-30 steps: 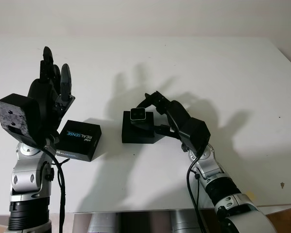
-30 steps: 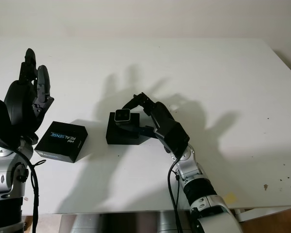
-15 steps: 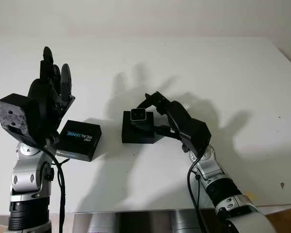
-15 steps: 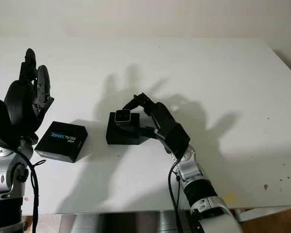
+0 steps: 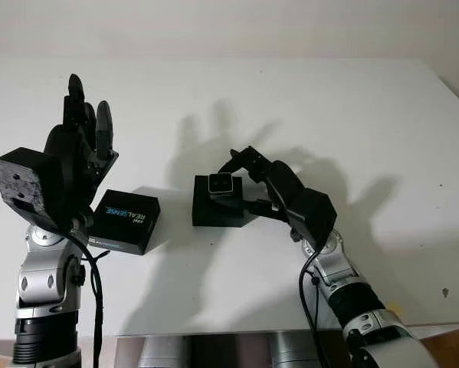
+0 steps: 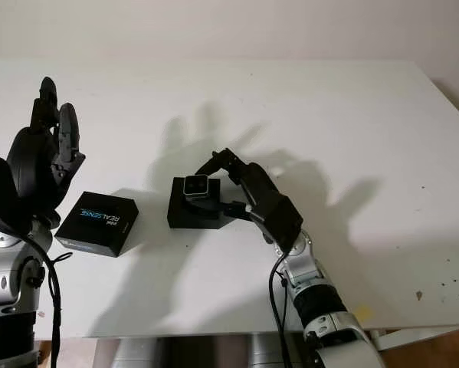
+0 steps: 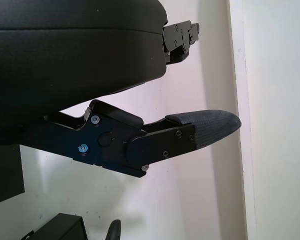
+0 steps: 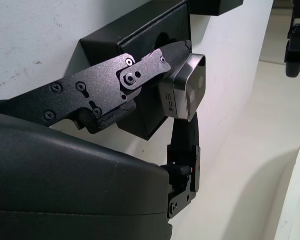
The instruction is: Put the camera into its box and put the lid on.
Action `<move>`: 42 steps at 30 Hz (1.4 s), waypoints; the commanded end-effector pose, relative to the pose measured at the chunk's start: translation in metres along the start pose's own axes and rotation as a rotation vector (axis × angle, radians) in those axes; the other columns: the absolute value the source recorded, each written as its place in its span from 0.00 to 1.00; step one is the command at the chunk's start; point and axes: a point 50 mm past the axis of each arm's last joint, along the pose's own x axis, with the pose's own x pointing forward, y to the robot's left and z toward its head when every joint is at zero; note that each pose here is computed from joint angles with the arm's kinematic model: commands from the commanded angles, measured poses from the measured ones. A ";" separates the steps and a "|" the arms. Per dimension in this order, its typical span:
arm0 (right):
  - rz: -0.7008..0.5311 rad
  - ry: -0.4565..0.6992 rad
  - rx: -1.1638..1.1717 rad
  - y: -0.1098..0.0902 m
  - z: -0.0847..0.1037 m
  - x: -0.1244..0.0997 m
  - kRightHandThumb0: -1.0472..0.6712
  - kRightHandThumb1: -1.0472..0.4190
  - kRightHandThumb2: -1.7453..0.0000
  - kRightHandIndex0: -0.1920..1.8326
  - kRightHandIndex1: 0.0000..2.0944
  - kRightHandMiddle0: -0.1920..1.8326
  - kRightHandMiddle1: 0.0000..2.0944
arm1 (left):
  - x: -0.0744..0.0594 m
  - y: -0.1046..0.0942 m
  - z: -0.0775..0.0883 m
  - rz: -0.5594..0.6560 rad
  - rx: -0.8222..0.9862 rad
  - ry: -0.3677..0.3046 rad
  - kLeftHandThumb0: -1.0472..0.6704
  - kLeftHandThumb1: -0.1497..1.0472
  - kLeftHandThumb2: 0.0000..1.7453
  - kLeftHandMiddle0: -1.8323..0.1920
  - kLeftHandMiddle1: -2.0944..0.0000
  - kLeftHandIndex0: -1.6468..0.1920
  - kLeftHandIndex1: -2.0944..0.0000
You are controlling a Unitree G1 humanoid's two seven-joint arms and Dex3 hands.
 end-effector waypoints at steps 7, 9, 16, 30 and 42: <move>-0.012 0.021 -0.007 -0.006 -0.005 -0.006 0.35 0.07 0.97 0.21 0.02 0.25 0.76 | -0.001 0.002 0.003 0.003 0.008 -0.015 0.21 1.00 0.37 1.00 1.00 1.00 1.00; -0.013 0.020 -0.008 -0.006 -0.005 -0.006 0.35 0.07 0.97 0.20 0.02 0.25 0.76 | -0.001 0.002 0.003 0.003 0.006 -0.015 0.21 1.00 0.37 1.00 1.00 1.00 1.00; -0.012 0.018 -0.009 -0.006 -0.004 -0.006 0.35 0.07 0.97 0.20 0.03 0.25 0.77 | -0.002 0.002 0.003 0.002 0.012 -0.017 0.20 1.00 0.37 1.00 1.00 1.00 1.00; 0.003 0.003 -0.020 -0.003 -0.002 -0.003 0.35 0.07 0.97 0.21 0.03 0.25 0.77 | -0.002 0.001 0.002 0.008 -0.003 -0.013 0.20 1.00 0.36 1.00 1.00 1.00 1.00; 0.026 0.008 -0.037 0.001 -0.001 -0.001 0.35 0.07 0.97 0.21 0.03 0.25 0.77 | -0.003 0.001 0.002 0.014 -0.005 -0.012 0.20 1.00 0.36 1.00 1.00 1.00 1.00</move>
